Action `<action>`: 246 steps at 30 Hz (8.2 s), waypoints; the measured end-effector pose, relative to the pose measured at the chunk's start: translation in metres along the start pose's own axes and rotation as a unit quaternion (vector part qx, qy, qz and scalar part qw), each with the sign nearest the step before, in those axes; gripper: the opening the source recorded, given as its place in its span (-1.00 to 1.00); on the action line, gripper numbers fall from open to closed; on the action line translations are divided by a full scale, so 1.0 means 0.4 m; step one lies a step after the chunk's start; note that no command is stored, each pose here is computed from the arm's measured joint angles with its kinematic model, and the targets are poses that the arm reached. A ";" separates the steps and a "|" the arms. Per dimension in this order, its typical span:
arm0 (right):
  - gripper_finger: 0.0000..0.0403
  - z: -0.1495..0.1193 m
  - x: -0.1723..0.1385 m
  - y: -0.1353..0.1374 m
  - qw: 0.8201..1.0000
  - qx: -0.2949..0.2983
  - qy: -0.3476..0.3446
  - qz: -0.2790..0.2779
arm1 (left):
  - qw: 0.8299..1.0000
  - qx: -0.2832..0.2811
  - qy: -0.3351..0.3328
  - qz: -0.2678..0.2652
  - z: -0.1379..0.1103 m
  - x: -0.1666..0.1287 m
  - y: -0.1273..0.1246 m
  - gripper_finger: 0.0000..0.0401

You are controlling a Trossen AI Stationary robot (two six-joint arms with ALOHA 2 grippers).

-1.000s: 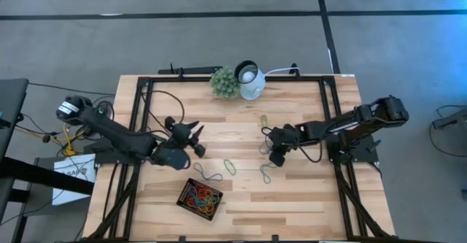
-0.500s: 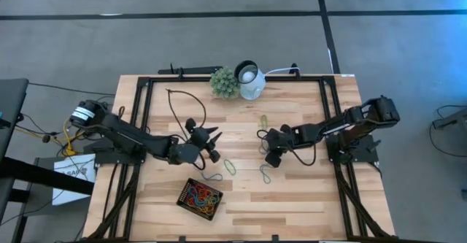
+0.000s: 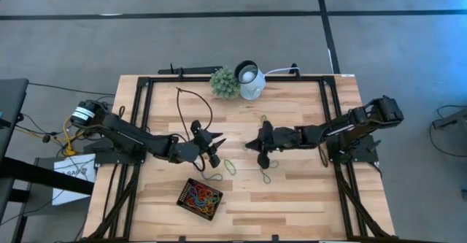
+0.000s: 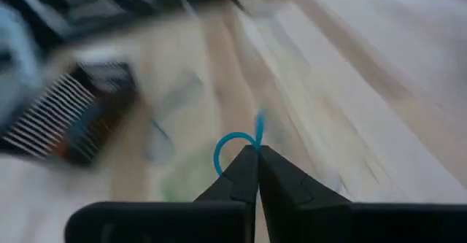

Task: Pick and place items into bin
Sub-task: Put the blue rubber band into the black bin

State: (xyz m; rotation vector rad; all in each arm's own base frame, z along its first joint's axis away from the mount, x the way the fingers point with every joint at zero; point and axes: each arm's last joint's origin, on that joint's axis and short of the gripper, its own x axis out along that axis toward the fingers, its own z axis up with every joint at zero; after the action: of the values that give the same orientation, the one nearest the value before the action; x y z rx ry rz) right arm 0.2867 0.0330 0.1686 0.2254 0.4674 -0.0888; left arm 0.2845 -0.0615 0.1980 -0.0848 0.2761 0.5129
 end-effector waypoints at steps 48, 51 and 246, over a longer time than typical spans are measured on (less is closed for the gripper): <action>-0.80 0.127 0.101 -0.019 0.986 -0.115 -0.108 0.062 | 0.998 0.018 0.050 -0.038 -0.012 0.023 0.024 -0.96; -0.68 0.124 0.102 -0.020 0.986 -0.115 -0.102 0.061 | 0.998 0.019 0.053 -0.031 -0.014 0.022 0.024 -0.99; -0.55 0.085 0.006 0.066 0.980 -0.161 0.055 0.105 | 0.891 0.129 0.426 -0.086 0.112 -0.208 -0.239 -0.57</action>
State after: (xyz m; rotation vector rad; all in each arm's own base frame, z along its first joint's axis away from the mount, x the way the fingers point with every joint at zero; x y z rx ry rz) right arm 0.3072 0.0505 0.2020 -0.0396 0.5578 0.2067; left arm 0.2729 -0.1770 0.2655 -0.0712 1.1868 0.2284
